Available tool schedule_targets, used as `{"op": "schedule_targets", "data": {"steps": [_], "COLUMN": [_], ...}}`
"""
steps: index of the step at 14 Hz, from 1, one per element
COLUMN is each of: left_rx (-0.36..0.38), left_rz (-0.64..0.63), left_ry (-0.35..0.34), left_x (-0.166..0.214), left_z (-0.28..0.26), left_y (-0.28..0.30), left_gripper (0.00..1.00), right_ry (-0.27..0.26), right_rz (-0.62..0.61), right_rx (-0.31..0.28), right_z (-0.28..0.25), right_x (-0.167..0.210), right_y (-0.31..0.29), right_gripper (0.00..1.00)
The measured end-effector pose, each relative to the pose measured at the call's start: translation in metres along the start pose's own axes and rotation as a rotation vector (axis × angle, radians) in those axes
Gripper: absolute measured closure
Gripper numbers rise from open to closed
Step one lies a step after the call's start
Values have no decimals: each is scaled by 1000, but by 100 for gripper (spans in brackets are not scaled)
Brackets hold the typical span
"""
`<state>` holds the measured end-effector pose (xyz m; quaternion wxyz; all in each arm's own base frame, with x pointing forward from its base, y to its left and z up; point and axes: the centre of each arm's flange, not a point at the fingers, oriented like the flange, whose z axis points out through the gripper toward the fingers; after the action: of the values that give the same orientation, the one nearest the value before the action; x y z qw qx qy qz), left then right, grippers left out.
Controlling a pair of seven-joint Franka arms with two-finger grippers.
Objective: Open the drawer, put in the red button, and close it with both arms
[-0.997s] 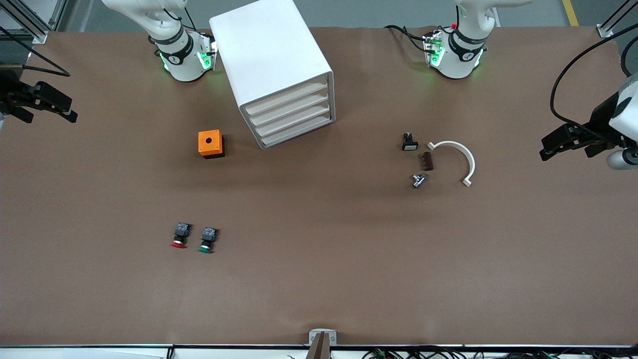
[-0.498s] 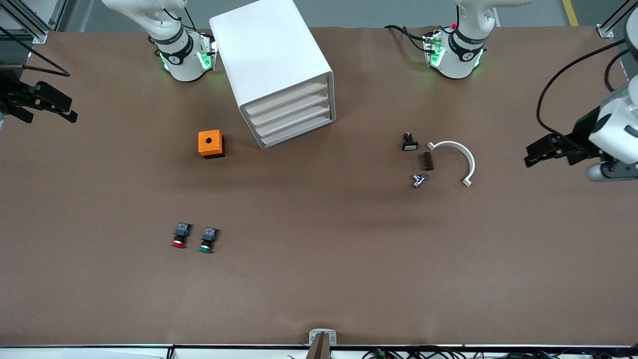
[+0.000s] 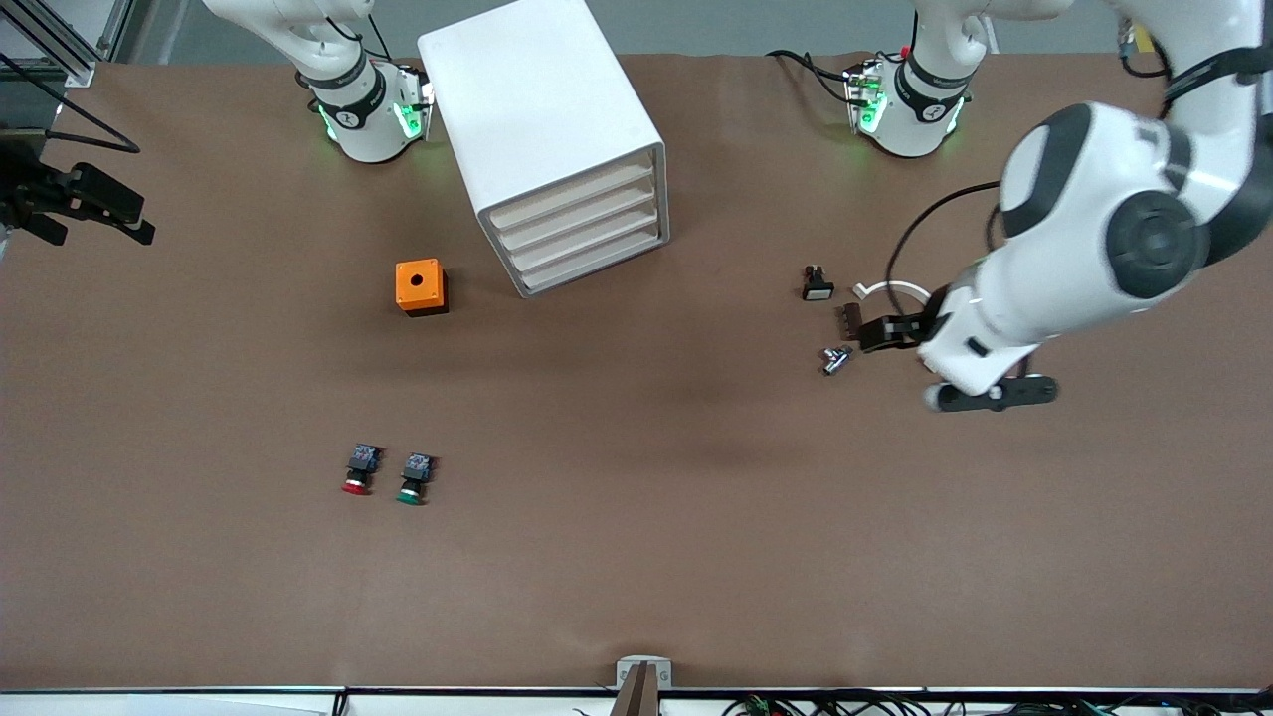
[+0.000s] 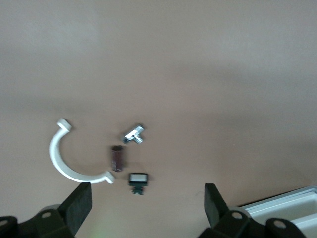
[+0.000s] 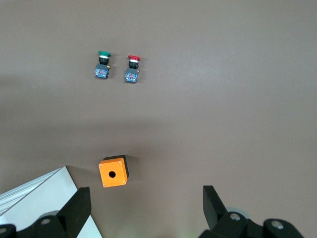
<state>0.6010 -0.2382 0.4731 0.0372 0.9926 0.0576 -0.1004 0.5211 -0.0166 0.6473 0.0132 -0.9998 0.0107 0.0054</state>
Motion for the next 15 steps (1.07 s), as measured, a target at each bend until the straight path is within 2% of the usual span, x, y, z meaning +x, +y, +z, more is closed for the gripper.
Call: {"op": "schedule_targets", "data": {"steps": [4,6,8,11,13,15], "left_rx": [-15,-50,-106,-191,-205,-181], "left_rz": [-128,-187,-269,-504,-666,-826], "left_ry": [-69,-111,-182,-374,-499,-603], "left_x": [-11,-12,-14,-19,-17,-16], "left_z": [42,55,67,94,117,142], "left_y": [60,83,104,131,141,153], "left_gripper": [0,0,0,0,0,0], "right_ry": [1,-3,-33,-151,-207,-194], "right_rz": [0,0,0,1,4,7], "right_rx": [0,0,-1,-3,-6,-8], "right_z": [0,2,18,90,136,157], "right_x": [0,1,10,47,70,87], "right_y": [0,0,0,0,3,2], "right_gripper": [0,0,0,0,0,0]}}
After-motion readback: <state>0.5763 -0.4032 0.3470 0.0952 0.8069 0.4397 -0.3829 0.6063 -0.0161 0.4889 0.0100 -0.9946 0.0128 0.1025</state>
